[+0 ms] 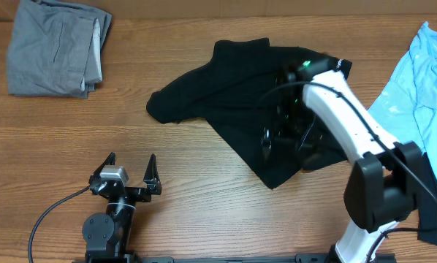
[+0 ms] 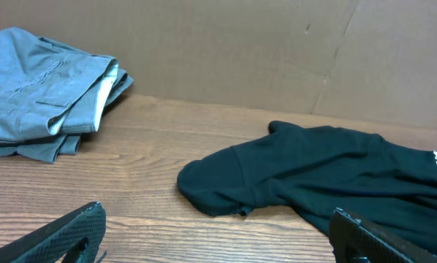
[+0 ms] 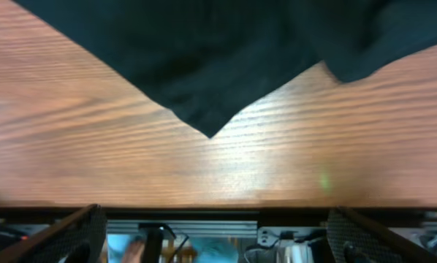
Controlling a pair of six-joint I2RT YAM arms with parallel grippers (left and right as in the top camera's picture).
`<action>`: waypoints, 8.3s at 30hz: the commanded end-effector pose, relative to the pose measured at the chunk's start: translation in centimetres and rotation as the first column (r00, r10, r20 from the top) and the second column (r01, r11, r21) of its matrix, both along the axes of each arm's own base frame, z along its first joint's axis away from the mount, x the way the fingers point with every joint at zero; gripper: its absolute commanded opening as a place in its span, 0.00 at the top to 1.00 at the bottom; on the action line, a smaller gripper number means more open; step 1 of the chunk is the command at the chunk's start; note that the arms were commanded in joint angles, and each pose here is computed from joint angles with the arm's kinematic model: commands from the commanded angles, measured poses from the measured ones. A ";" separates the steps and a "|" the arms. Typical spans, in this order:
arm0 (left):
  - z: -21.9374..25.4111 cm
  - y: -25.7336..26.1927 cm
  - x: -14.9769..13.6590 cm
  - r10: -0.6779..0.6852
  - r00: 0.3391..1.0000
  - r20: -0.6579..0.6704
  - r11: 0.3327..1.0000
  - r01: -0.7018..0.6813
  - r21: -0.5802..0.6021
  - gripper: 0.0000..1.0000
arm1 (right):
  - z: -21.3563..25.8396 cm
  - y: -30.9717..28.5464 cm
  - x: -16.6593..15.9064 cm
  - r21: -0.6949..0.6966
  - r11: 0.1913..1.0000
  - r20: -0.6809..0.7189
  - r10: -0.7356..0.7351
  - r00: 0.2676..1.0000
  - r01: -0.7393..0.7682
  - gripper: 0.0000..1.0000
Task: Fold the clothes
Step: 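Lower the black shirt onto the table center with the right gripper, then reach the left gripper to the shirt's left edge and grasp it, then pull the shirt apart with both grippers, left toward upper left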
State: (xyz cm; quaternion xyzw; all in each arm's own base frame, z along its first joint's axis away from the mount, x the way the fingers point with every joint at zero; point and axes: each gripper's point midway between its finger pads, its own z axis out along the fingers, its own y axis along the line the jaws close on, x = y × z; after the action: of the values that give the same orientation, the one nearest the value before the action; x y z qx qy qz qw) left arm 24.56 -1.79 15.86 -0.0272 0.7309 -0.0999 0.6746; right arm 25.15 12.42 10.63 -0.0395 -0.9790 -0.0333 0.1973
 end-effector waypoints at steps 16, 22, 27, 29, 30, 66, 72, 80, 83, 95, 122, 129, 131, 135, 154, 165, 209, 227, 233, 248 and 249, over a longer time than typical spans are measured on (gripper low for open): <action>-0.1 0.0 0.0 0.003 1.000 0.004 1.000 -0.003 0.023 0.00 | -10.7 1.3 -3.9 0.020 0.971 -0.051 -0.238 0.970 0.239 0.00; -0.1 0.0 0.0 0.003 1.000 0.004 1.000 -0.003 0.023 0.00 | -11.3 1.9 -2.2 0.063 0.968 0.016 -0.243 0.970 0.242 0.01; -0.1 0.0 0.0 0.003 1.000 0.004 1.000 -0.003 0.023 0.00 | -11.6 1.7 -1.7 0.053 0.971 0.046 -0.237 0.970 0.235 0.29; -0.1 0.0 0.0 0.003 1.000 0.004 1.000 -0.003 0.023 0.00 | -11.6 1.4 -1.8 0.040 0.972 0.044 -0.235 0.971 0.233 0.39; -0.1 0.0 0.0 0.003 1.000 0.004 1.000 -0.003 0.023 0.00 | -11.6 1.3 -1.9 0.033 0.972 0.042 -0.233 0.971 0.232 0.43; -0.1 0.0 0.0 0.003 1.000 0.004 1.000 -0.003 0.023 0.00 | -11.1 -10.3 2.3 -0.136 0.783 0.176 -0.584 0.793 0.607 0.96; -0.1 0.1 0.0 0.005 1.000 0.004 1.000 -0.005 0.024 0.00 | -10.9 -8.2 3.3 -0.015 0.779 0.131 -0.620 0.773 0.627 0.96; -0.1 0.4 0.0 0.022 1.000 0.004 0.999 -0.022 0.024 0.00 | -10.8 -7.9 3.0 -0.012 0.777 0.110 -0.624 0.773 0.629 0.96; 0.8 0.0 0.0 0.002 0.999 0.036 1.000 -0.002 -0.005 0.00 | -10.8 -7.9 3.0 -0.010 0.777 0.112 -0.624 0.773 0.629 0.96; 6.5 -2.4 -0.7 -0.135 0.968 0.212 0.988 0.148 -0.050 0.00 | -10.8 -7.9 3.1 -0.007 0.777 0.115 -0.624 0.773 0.629 0.96; 0.3 -3.9 21.1 -0.227 0.574 -0.787 0.974 0.125 -0.190 0.00 | -10.7 -7.7 2.8 -0.005 0.776 0.095 -0.628 0.773 0.631 0.96; -6.9 -1.1 19.8 -0.013 0.336 -0.942 1.000 0.027 -0.004 0.00 | -10.8 -7.7 3.1 0.004 0.776 0.106 -0.628 0.771 0.631 0.96; -8.3 -1.5 19.6 -0.014 0.303 -0.953 0.999 0.035 -0.003 0.00 | -10.8 -7.7 3.2 0.006 0.776 0.108 -0.628 0.771 0.631 0.96; -10.8 -2.0 19.5 0.012 0.256 -0.967 0.998 0.052 0.026 0.00 | -10.8 -7.7 3.2 0.005 0.776 0.108 -0.628 0.771 0.631 0.96; -15.8 -2.7 19.0 0.011 0.164 -0.986 0.997 0.071 0.023 0.00 | -10.8 -7.7 3.0 0.001 0.776 0.103 -0.628 0.772 0.631 0.96; -18.4 -3.0 18.2 -0.003 0.103 -0.995 0.997 0.072 0.005 0.77 | -10.7 -7.7 2.7 -0.007 0.776 0.093 -0.628 0.773 0.631 0.96; -5.0 13.8 12.3 0.234 -0.132 -0.963 0.718 -0.644 0.263 0.96 | -6.9 -4.6 -3.8 -0.396 0.677 0.082 -0.647 0.758 0.621 0.96; -1.4 6.5 8.1 0.292 -0.230 -0.928 0.834 -0.415 0.365 0.96 | -1.1 -6.1 -10.6 -0.532 0.495 0.179 -0.727 0.663 0.687 0.96; -1.9 5.7 7.7 0.244 -0.241 -0.940 0.869 -0.376 0.322 0.78 | -2.0 -6.1 -12.2 -0.564 0.454 0.214 -0.726 0.653 0.689 0.94; -2.8 3.6 15.6 0.130 0.096 -0.987 0.954 -0.283 0.098 0.21 | -4.6 -10.8 -4.5 -0.306 0.539 0.267 -0.743 0.614 0.785 0.00; -2.7 2.5 16.9 0.078 0.155 -0.985 0.970 -0.240 0.039 0.21 | -4.8 -10.8 -3.4 -0.249 0.575 0.262 -0.735 0.625 0.780 0.00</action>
State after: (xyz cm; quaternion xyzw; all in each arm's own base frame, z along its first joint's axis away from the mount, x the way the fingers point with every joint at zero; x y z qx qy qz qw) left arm 39.07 3.78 12.19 -0.2777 0.9593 0.0502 0.0085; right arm 19.95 2.41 5.94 -0.5393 -0.8290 0.0998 0.1094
